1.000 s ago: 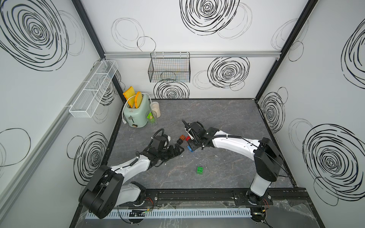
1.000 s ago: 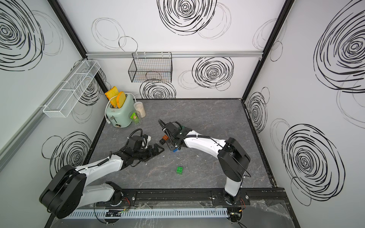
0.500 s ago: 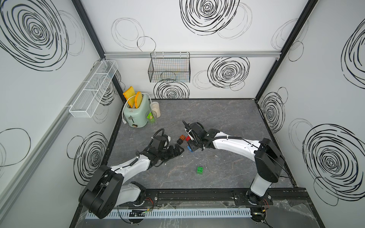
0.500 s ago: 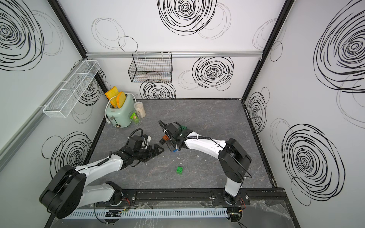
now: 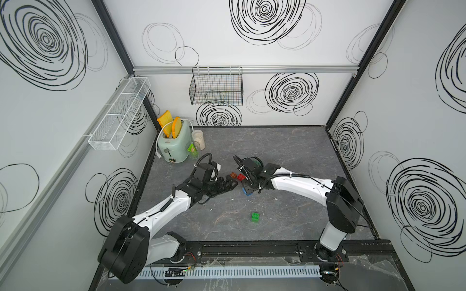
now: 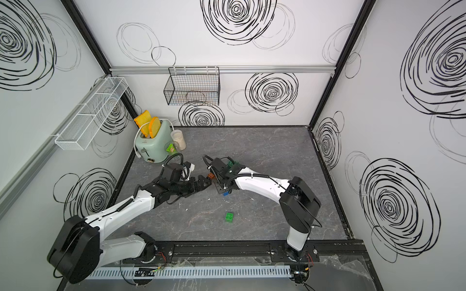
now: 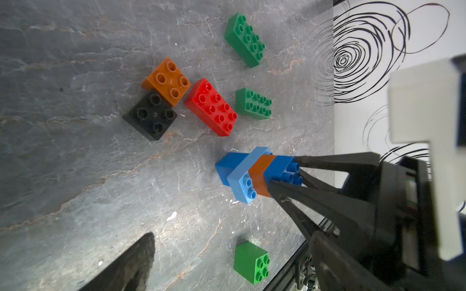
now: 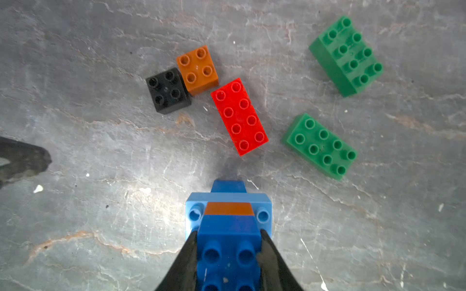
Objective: Assemble the letter f with lego
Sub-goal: Assemble the lego brick with the lego brick.
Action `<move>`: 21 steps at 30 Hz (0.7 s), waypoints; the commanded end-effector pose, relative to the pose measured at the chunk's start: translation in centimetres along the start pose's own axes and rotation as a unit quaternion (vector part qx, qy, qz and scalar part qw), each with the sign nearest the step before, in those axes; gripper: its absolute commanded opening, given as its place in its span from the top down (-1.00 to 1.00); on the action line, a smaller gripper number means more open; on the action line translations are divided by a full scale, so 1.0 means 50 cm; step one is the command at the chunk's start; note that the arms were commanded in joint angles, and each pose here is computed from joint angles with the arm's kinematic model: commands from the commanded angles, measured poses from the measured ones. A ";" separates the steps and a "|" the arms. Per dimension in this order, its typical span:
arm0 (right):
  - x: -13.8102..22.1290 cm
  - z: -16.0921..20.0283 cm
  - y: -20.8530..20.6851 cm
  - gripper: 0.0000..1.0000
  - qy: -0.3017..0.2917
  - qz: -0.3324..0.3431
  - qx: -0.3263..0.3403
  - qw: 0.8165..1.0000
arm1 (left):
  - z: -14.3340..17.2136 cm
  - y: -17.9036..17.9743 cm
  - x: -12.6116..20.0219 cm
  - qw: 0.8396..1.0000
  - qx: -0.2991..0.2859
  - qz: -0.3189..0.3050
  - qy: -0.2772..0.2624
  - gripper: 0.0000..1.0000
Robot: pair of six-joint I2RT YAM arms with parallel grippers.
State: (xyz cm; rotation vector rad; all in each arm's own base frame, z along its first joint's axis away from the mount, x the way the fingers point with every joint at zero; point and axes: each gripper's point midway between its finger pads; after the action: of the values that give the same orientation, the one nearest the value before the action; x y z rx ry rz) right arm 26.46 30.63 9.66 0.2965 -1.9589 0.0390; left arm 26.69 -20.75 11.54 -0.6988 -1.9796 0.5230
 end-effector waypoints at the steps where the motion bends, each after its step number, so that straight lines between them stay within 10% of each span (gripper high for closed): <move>1: -0.010 0.065 -0.053 0.25 0.070 0.066 -0.012 0.995 | -0.001 0.004 0.000 1.000 -0.014 -0.007 0.009 -0.96; 21: 0.023 0.020 -0.019 -0.02 0.046 0.043 -0.041 0.997 | 0.007 0.024 0.009 1.000 -0.002 0.002 0.002 -0.96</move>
State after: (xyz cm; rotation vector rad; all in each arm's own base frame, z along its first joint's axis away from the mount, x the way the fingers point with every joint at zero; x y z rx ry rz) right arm 25.19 29.27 8.92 0.1590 -1.8598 0.0315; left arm 26.37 -19.62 10.29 -0.6790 -1.9505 0.5202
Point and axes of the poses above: each gripper's point midway between its finger pads, its own x axis back along the fingers, its own y axis along the line the jaws close on, z = x × y, and after that the axes turned 14 degrees about -x, right-handed
